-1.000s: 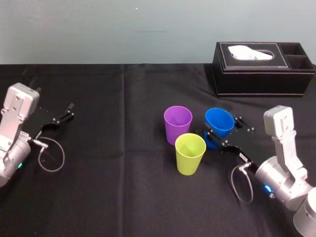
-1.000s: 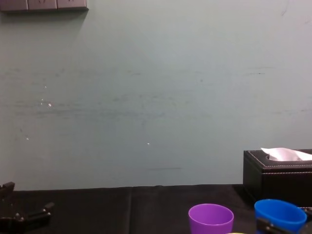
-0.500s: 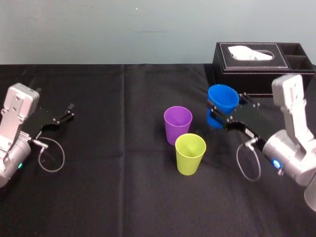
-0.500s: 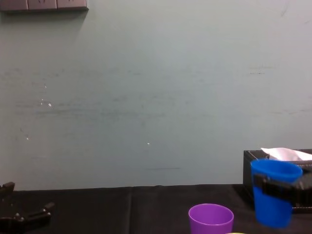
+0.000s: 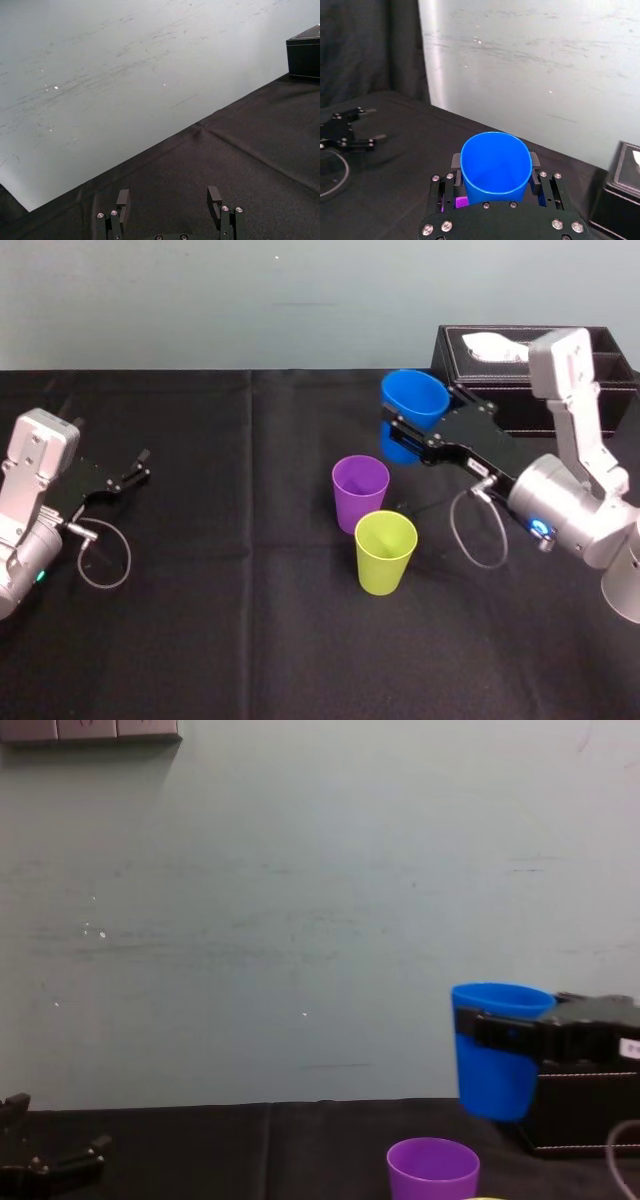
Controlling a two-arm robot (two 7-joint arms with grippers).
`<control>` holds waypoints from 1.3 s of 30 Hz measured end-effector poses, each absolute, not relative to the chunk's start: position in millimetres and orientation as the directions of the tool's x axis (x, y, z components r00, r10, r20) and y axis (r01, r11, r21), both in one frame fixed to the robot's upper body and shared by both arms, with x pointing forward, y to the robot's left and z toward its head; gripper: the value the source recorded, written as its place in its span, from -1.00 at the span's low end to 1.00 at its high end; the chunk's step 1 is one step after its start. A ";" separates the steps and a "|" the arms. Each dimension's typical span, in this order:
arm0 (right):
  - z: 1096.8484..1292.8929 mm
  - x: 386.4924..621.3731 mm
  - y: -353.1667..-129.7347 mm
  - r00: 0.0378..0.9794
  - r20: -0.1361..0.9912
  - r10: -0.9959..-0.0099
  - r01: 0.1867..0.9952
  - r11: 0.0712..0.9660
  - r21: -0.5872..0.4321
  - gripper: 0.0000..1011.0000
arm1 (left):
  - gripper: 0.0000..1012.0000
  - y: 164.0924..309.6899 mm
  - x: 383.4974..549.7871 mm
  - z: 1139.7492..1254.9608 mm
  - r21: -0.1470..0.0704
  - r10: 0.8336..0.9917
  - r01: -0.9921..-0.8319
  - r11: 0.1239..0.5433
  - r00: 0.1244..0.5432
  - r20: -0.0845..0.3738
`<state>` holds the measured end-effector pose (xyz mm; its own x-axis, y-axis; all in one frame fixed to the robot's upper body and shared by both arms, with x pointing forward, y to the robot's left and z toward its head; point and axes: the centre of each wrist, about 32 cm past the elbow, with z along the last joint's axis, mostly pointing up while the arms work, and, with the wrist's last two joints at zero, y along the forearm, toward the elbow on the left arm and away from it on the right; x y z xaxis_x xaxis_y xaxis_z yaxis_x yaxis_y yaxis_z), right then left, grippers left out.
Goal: Stack the three plastic cups sequentially using one hand.
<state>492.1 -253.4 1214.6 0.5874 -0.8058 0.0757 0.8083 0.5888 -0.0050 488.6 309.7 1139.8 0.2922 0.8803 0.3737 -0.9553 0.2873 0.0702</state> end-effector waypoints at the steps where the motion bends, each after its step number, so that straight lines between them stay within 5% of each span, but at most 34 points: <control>1: 1216.5 493.8 -250.5 0.598 0.077 -0.798 0.800 0.600 -0.004 0.45 | 1.00 309.7 488.6 1139.8 0.070 0.880 -0.955 0.287 0.292 0.374; 39: 1190.0 514.8 -233.5 0.682 0.055 -0.729 0.731 0.677 -0.085 0.45 | 1.00 309.6 488.6 1139.8 0.070 0.880 -0.955 0.287 0.292 0.374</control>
